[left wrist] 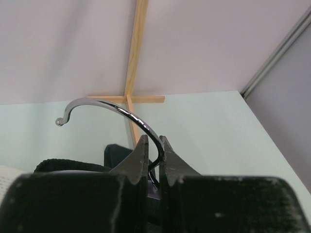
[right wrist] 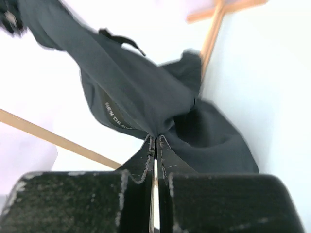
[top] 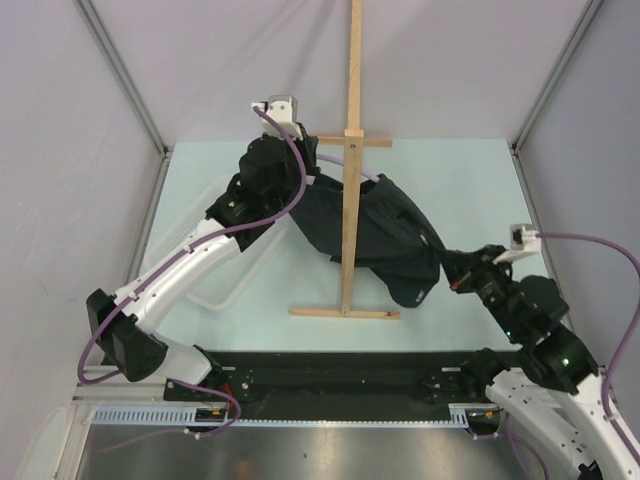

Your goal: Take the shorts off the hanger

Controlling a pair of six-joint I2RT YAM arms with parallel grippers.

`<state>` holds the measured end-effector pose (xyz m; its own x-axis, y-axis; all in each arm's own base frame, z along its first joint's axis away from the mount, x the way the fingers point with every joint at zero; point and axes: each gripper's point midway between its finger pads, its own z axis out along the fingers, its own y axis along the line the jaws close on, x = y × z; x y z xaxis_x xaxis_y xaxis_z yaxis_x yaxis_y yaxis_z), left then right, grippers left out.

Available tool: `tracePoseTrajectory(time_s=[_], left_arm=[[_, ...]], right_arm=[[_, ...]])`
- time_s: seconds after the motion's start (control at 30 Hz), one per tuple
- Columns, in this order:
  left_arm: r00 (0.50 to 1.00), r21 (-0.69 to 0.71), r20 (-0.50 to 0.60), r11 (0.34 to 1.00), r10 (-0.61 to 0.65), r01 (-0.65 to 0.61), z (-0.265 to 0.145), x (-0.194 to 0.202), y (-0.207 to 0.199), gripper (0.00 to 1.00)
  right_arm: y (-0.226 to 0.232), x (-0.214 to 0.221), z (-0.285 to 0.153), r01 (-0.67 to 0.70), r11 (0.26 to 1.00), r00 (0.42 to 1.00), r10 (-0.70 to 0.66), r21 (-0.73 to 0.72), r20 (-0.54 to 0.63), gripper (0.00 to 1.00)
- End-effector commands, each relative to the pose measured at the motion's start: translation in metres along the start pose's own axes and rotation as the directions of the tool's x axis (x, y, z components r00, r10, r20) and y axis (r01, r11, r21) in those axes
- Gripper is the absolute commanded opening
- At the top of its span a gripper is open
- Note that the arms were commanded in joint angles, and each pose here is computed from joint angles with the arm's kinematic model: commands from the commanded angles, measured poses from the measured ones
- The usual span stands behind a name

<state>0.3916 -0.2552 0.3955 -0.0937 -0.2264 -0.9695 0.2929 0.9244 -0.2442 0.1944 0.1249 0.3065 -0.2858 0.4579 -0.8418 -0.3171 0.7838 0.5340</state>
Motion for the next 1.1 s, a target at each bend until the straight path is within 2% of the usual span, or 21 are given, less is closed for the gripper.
tracePoseTrajectory(time_s=[0.0,0.13,0.23,0.37,0.57,0.83,0.93,1.07], left_arm=[[0.96,-0.07,0.25,0.986,-0.128,0.15,-0.014,-0.075,0.015,0.0],[0.957,-0.094,0.261,0.983,-0.128,0.158,-0.013,-0.077,0.021,0.0],[0.955,-0.108,0.241,0.973,-0.172,0.202,-0.012,-0.077,0.025,0.0],[0.943,-0.109,0.201,0.951,-0.264,0.289,-0.01,-0.069,0.031,0.0],[0.891,-0.083,0.164,0.894,-0.424,0.441,-0.005,-0.061,0.052,0.0],[0.827,-0.055,0.109,0.827,-0.551,0.559,0.009,-0.044,0.063,0.0],[0.807,-0.043,0.095,0.808,-0.582,0.588,0.013,-0.041,0.064,0.0],[0.818,0.007,0.074,0.821,-0.57,0.572,0.017,-0.046,0.055,0.0]], right_arm=[[-0.035,-0.015,-0.031,-0.066,0.988,0.99,0.047,0.14,0.135,0.0],[-0.04,-0.012,-0.046,-0.087,0.987,0.986,0.067,0.132,0.152,0.0],[-0.05,-0.001,-0.053,-0.087,0.983,0.99,0.067,0.163,0.124,0.0],[-0.054,-0.008,-0.063,-0.139,0.975,0.979,0.11,0.172,0.171,0.0],[-0.062,-0.023,-0.083,-0.224,0.957,0.949,0.171,0.183,0.264,0.0],[-0.07,-0.03,-0.09,-0.235,0.946,0.941,0.164,0.222,0.296,0.0],[-0.068,-0.028,-0.087,-0.231,0.949,0.943,0.164,0.215,0.289,0.0],[-0.046,-0.017,-0.061,-0.17,0.976,0.969,0.141,0.134,0.204,0.0]])
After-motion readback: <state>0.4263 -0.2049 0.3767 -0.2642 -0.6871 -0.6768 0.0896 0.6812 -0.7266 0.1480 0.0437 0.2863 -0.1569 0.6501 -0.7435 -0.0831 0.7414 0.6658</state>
